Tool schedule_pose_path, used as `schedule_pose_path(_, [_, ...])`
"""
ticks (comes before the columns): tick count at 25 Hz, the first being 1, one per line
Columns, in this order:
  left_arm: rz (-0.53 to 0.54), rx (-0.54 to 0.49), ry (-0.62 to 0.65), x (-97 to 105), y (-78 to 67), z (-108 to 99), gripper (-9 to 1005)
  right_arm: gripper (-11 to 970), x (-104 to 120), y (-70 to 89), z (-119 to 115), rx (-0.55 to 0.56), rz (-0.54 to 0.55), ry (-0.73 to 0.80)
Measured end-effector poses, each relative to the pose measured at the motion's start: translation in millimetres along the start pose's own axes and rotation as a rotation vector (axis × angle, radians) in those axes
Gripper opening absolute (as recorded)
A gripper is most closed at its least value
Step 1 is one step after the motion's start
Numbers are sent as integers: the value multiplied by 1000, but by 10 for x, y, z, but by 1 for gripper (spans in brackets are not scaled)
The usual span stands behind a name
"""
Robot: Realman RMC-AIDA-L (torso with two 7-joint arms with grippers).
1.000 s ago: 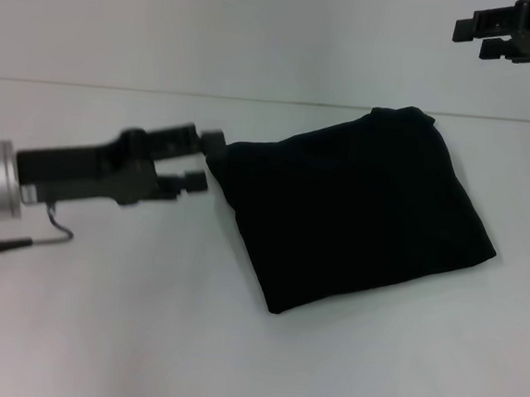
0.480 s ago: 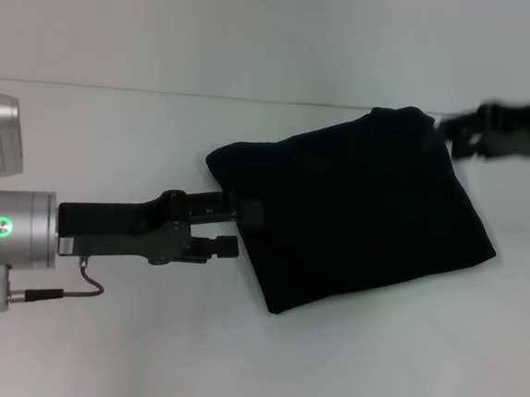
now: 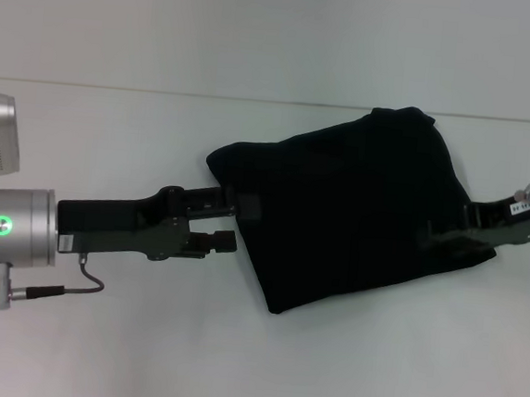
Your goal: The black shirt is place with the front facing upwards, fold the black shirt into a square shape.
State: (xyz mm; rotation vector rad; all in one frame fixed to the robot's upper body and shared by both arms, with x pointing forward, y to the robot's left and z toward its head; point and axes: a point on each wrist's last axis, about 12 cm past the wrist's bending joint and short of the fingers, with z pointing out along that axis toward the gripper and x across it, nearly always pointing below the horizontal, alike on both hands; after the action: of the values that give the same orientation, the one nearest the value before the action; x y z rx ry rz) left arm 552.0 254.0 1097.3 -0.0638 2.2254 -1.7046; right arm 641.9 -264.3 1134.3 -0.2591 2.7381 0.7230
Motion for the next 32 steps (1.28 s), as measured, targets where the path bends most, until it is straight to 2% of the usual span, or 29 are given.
schedule_pose_path(6, [-3,4,-3,16,1,54,901,621,-12,-79,69,68,0,-49])
schedule_pose_path(12, [0,12,-9,4,-14,82,902,621,-128,-269,89,270,7,-148])
schedule_pose_path(14, [0,13,-10,1,-16,86,902,622,-200,-288,24,293,20,-196])
schedule_pose_path(18, [-3,20,-1,15,-24,103,901,622,-290,-233,-201,217,30,-251])
schedule_pose_path(24, [-27,28,49,113,-18,168,901,623,-304,-111,-531,23,32,-278])
schedule_pose_path(28, [-63,9,97,203,0,311,902,623,-314,-62,-664,-99,39,-290])
schedule_pose_path(32, [-102,-35,115,285,64,498,902,624,-340,-25,-749,-152,38,-299])
